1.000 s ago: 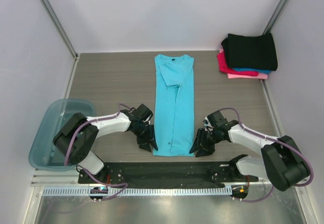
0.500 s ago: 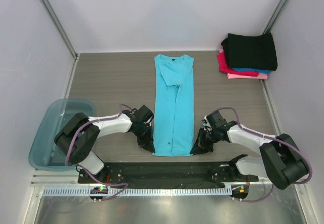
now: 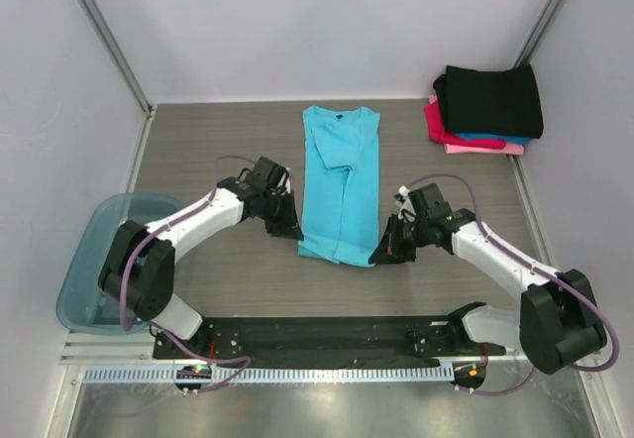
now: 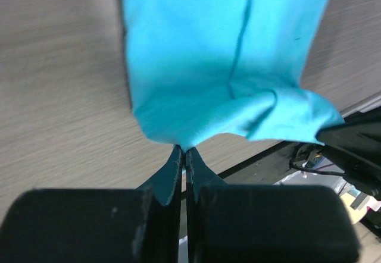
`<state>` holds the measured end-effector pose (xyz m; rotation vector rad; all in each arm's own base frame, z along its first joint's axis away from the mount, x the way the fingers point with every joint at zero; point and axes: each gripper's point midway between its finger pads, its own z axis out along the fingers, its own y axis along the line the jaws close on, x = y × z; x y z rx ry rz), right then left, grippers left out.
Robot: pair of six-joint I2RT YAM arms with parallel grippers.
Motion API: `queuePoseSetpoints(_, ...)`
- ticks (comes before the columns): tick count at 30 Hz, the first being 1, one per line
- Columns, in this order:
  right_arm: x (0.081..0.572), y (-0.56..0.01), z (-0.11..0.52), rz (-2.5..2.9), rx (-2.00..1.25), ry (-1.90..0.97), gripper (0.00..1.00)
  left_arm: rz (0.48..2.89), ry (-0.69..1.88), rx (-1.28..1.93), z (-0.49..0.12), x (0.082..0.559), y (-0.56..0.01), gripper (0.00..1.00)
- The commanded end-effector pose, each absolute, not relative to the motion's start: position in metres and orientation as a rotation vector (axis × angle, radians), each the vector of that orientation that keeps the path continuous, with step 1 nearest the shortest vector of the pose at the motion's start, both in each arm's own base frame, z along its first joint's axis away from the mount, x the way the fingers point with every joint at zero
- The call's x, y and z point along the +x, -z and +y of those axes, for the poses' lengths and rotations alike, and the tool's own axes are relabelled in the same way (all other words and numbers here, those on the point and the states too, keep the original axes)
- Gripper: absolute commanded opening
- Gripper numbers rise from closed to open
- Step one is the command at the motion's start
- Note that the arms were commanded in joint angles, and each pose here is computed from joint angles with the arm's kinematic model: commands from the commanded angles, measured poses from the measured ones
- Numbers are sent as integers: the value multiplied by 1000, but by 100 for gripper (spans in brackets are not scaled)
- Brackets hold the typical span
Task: Fold and stack the t-shirts
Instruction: Fold the tshirt
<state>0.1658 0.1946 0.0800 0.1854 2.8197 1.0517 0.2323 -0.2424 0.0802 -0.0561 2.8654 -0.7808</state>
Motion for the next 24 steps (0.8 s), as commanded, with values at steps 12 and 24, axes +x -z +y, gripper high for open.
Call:
queuePoseSetpoints(12,324,-105,181,2538,246,-979,1,2586,805,-51,-249,358,-127,0)
queuePoseSetpoints(24,414,-85,175,2493,193,-885,1,2587,822,-128,-238,431,-91,0)
